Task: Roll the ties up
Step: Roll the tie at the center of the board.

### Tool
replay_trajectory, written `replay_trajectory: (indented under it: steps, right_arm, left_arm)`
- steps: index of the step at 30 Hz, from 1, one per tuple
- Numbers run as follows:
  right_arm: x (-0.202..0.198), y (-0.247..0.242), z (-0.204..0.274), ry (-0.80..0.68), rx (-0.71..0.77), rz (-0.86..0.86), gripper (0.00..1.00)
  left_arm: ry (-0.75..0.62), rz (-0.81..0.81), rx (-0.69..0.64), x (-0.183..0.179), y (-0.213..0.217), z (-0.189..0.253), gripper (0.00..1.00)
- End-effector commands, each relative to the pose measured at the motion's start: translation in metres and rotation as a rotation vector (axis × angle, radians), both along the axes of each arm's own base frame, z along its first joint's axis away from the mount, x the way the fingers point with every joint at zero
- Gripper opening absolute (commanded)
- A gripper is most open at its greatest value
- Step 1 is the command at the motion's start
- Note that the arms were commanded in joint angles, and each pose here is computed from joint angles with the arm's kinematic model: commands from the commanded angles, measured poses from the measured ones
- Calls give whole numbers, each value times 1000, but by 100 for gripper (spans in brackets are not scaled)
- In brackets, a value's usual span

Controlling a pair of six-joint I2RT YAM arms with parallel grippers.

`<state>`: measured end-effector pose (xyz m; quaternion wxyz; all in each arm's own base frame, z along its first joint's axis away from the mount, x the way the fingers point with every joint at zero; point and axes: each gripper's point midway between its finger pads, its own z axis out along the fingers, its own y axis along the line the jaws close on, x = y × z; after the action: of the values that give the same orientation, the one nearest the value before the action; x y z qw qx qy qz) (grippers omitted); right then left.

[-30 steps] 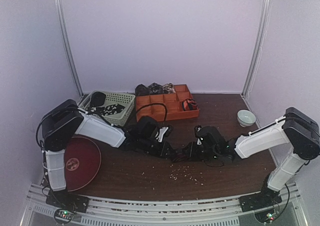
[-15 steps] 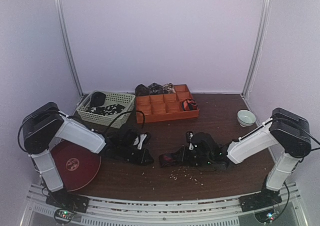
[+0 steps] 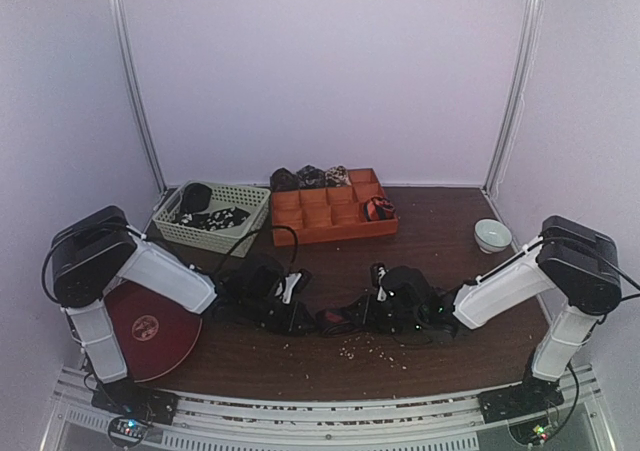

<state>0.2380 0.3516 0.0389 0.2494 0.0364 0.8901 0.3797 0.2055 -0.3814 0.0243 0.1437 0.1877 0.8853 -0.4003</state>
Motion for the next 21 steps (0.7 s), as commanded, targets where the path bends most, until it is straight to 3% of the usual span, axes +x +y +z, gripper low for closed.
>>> replay_trajectory:
  steps: [1, 10, 15, 21]
  right_arm:
    - [-7, -10, -9, 5, -42, 2, 21]
    - [-7, -22, -8, -16, -64, -19, 20]
    - [-8, -22, -8, -15, -63, -18, 21]
    - [-7, -20, -6, -17, -57, -19, 21]
  left_arm:
    - [-13, -17, -89, 1, -17, 13, 3]
    - [-16, -17, -148, 4, -27, 31, 2]
    - [35, 53, -8, -3, -2, 1, 2]
    - [51, 53, 5, -13, -1, -5, 1]
